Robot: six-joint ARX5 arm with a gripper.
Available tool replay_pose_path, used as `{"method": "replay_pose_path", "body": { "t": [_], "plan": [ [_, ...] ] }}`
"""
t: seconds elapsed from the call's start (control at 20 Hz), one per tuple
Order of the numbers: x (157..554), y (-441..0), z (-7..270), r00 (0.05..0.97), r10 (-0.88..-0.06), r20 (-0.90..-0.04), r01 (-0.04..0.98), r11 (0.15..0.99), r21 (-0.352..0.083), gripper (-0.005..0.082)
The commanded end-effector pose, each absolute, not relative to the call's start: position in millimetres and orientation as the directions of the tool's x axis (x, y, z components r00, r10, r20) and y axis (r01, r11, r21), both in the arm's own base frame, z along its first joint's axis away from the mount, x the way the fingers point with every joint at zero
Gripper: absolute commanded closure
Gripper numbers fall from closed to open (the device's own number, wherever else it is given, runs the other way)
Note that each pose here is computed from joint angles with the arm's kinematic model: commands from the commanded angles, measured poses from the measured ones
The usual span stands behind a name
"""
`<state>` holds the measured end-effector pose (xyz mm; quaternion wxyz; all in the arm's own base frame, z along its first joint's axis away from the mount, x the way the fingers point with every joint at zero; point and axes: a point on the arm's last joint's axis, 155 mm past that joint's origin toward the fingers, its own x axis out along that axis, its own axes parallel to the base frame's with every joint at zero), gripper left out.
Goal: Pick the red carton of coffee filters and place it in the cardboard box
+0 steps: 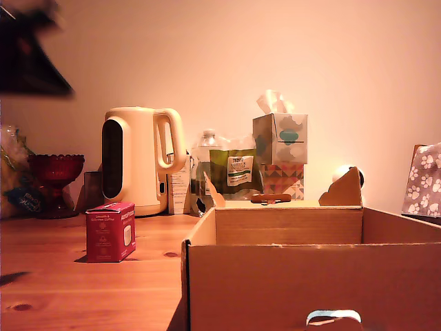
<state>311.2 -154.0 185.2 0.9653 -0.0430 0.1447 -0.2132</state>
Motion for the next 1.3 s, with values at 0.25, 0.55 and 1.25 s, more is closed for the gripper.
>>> {"method": "replay_pose_path", "body": {
  "t": [0.25,0.55,1.25],
  "plan": [
    [322,-167,147,0.846,-0.413,-0.338,0.393,0.910,-0.127,0.0431],
    [339,-172,135,0.858,-0.397,-0.326,0.380,0.918,-0.117,0.0196],
    [392,-165,52,0.878,-0.283,-0.386,0.281,0.958,-0.063,0.0198]
  ]
}}
